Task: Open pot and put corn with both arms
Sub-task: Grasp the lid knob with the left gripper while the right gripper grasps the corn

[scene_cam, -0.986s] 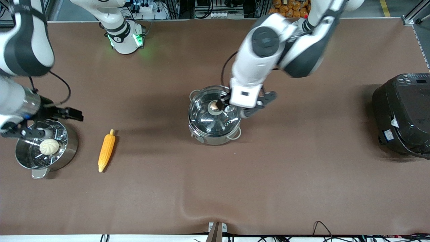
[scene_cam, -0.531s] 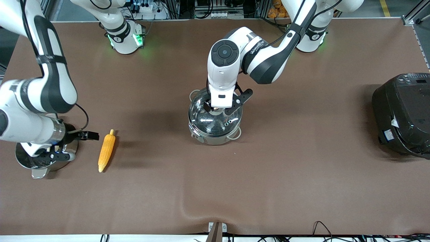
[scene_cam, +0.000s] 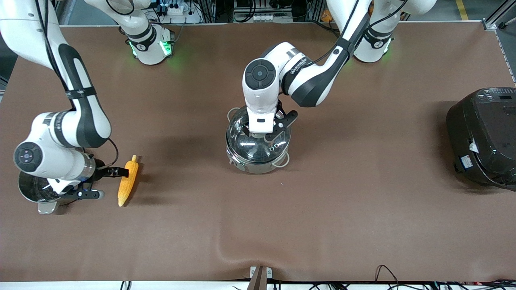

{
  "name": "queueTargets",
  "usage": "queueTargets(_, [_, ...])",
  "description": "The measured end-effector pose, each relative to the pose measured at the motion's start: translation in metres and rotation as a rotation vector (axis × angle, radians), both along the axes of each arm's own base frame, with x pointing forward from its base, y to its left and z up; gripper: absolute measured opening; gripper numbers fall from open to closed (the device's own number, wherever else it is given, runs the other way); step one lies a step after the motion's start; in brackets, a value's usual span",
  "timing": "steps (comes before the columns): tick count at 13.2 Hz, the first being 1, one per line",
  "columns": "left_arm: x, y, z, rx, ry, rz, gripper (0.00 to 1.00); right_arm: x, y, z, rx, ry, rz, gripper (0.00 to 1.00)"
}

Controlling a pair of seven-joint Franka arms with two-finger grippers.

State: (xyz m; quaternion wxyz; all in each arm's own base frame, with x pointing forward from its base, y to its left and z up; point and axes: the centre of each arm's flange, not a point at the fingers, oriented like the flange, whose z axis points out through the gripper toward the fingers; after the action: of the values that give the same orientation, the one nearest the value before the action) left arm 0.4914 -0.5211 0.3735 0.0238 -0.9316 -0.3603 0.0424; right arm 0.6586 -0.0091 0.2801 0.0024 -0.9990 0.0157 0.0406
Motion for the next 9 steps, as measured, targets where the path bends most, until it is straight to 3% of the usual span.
queueTargets(5, [0.002,-0.001,0.002,-0.002,-0.012,-0.002,0.96,-0.003,-0.014,-0.05,-0.027,-0.02,0.014,1.0])
queueTargets(9, [0.001,-0.005,-0.009,-0.002,-0.014,-0.005,0.92,0.001,-0.014,-0.072,-0.063,-0.063,0.065,1.0])
